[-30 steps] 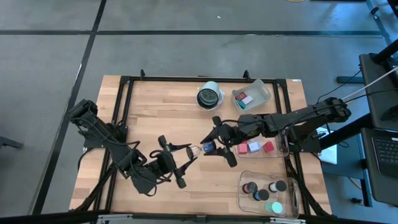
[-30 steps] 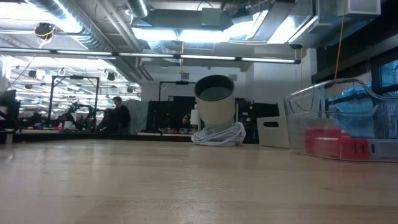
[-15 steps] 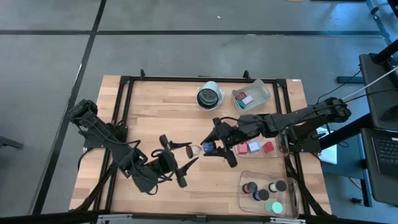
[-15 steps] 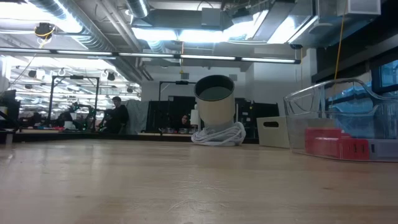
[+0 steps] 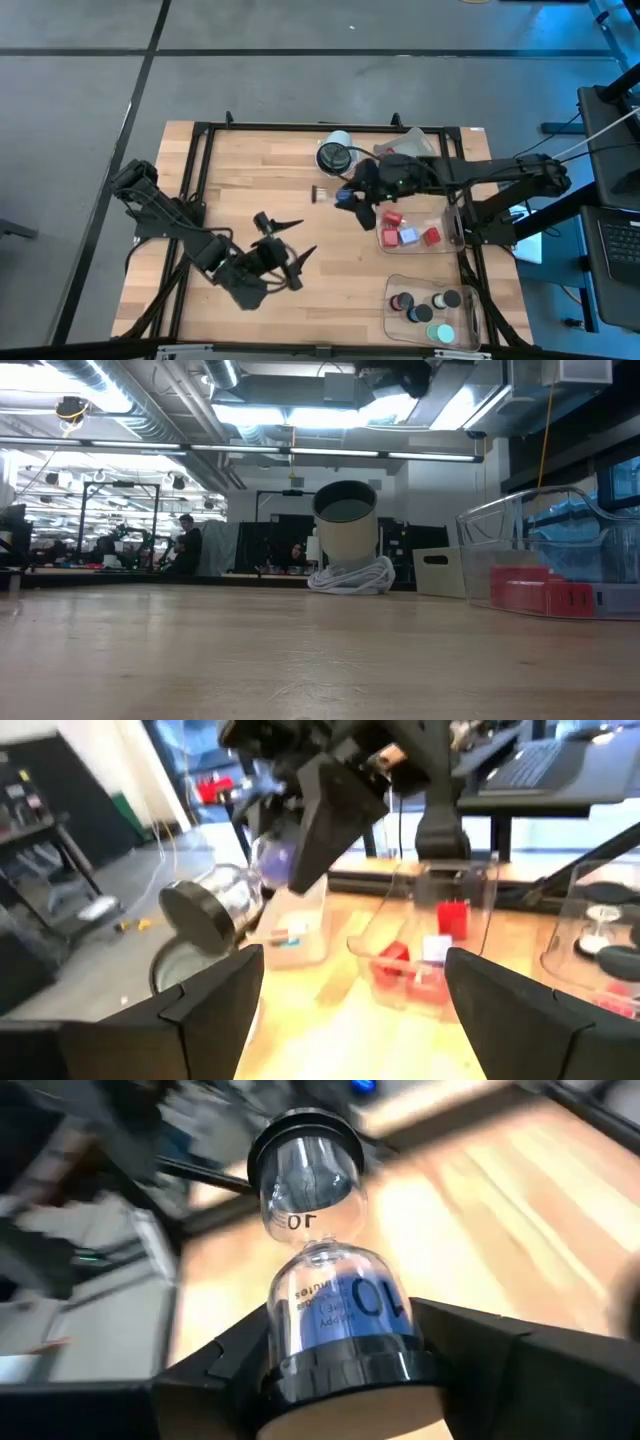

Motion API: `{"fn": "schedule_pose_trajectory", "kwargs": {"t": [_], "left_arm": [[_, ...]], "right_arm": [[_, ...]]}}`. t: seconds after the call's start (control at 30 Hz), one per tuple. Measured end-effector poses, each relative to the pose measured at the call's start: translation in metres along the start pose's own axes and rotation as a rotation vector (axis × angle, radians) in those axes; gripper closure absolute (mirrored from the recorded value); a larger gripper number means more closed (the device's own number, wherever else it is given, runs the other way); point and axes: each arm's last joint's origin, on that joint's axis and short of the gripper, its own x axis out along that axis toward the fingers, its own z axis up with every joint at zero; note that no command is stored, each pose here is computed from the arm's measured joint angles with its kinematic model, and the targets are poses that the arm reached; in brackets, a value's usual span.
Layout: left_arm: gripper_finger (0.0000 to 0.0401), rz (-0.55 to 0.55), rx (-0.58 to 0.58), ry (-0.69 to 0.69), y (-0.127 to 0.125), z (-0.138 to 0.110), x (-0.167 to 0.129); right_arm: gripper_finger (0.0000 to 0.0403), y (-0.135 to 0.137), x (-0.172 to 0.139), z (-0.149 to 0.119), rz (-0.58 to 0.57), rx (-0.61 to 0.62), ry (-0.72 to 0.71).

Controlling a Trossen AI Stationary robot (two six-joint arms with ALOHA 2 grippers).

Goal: Pick & Place Office items
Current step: Put the blue hourglass into the bottom transparent bin

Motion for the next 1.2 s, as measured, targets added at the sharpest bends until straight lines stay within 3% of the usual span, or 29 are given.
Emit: {"fn": "schedule_pose_trajectory", "kwargs": {"t": [0.27, 0.47, 0.57, 0.93, 1.2], "left_arm": [[0.0091, -0.001, -0.022, 0.129, 0.014, -0.014, 0.022], [0.0091, -0.008, -0.012, 0.215, 0.022, -0.021, 0.032], [0.0091, 0.014, 0.006, 0.232, 0.025, -0.024, 0.032], [0.0091, 0.096, 0.029, 0.281, 0.035, -0.036, 0.028], [0.0091, 0.134, 0.036, 0.278, 0.037, -0.048, 0.029]], "right_arm": [[0.0201, -0.009, -0.022, -0.019, -0.281, 0.148, 0.285], [0.0203, -0.006, -0.042, -0.054, -0.488, 0.3, 0.593], [0.0202, 0.002, -0.051, -0.066, -0.565, 0.359, 0.667], [0.0202, 0.065, -0.072, -0.107, -0.5, 0.616, 0.867], [0.0202, 0.105, -0.097, -0.138, -0.569, 0.822, 0.924]]}}
